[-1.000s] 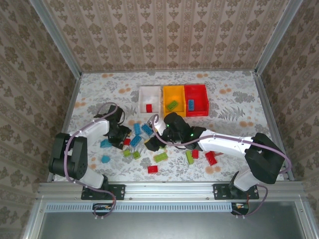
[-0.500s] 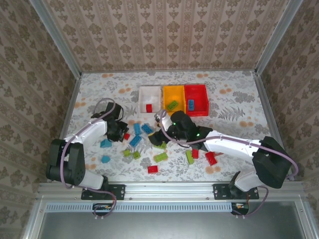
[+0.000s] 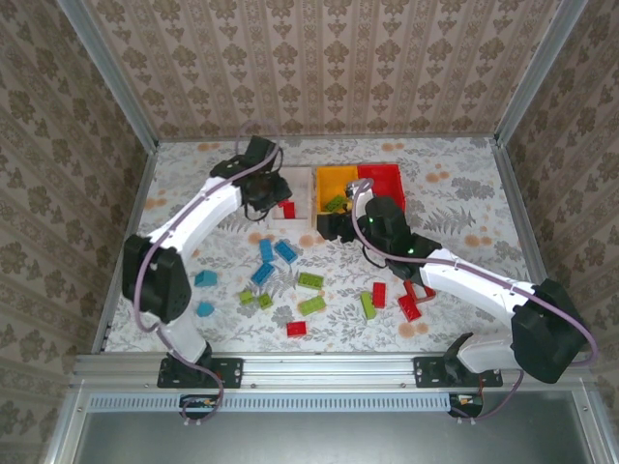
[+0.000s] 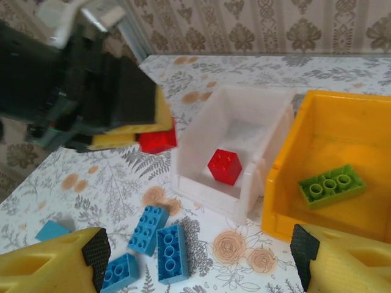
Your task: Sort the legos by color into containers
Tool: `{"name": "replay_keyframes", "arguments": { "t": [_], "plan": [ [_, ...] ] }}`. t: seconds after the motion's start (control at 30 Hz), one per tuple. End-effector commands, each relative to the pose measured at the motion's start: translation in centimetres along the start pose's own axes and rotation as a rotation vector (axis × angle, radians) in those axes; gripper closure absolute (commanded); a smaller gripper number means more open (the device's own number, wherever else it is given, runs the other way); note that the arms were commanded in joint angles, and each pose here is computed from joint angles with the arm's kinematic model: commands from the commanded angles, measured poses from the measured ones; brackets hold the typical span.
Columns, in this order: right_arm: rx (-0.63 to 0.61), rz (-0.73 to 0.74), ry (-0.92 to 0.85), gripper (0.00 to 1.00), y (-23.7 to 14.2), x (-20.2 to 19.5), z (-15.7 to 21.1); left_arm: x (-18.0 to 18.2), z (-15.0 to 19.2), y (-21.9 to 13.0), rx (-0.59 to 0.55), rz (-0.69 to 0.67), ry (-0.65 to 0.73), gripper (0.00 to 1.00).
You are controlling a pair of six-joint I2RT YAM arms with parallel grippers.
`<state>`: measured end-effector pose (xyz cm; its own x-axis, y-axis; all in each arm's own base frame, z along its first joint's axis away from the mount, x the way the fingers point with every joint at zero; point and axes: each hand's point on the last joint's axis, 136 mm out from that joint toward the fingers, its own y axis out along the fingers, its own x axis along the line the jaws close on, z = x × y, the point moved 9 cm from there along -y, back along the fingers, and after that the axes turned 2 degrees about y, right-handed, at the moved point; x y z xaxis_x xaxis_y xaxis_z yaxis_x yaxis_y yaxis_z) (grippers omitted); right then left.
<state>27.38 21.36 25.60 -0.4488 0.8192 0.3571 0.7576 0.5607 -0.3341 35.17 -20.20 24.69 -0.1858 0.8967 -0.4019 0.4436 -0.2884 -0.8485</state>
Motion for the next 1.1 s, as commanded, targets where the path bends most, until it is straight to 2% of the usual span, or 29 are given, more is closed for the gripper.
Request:
{"name": "replay_keyframes", "arguments": {
  "t": [0.0, 0.2, 0.37, 0.43, 0.53, 0.63, 0.8, 1.07],
  "plan": [
    [-0.054, 0.039, 0.047, 0.19, -0.2, 0.0, -1.7, -0.6, -0.1, 2.9, 0.087, -0.046, 0.128, 0.83],
    [-0.037, 0.053, 0.051, 0.19, -0.8, -0.5, -1.2, -2.6, -1.1, 6.5, 0.130, -0.035, 0.173, 0.79],
    [-0.021, 0.071, 0.064, 0.19, -1.2, -1.1, -0.5, -2.1, -0.7, 8.0, 0.167, -0.084, 0.172, 0.75],
    [-0.017, 0.076, 0.066, 0.18, -1.3, -1.2, -0.4, -1.7, -0.6, 8.2, 0.172, -0.094, 0.169, 0.69],
    [-0.009, 0.079, 0.058, 0.18, -1.3, -1.3, -0.3, -1.6, -0.4, 8.0, 0.175, -0.095, 0.171, 0.60],
    [0.000, 0.083, 0.048, 0.18, -1.3, -1.4, -0.2, -1.8, -0.5, 7.3, 0.167, -0.082, 0.169, 0.56],
    [0.016, 0.086, 0.035, 0.17, -1.2, -1.5, 0.1, -2.0, -0.7, 5.8, 0.143, -0.065, 0.167, 0.52],
    [0.042, 0.087, 0.001, 0.18, -1.5, -1.5, 0.4, -2.3, -1.1, 2.5, 0.084, -0.044, 0.164, 0.52]
  ]
}}
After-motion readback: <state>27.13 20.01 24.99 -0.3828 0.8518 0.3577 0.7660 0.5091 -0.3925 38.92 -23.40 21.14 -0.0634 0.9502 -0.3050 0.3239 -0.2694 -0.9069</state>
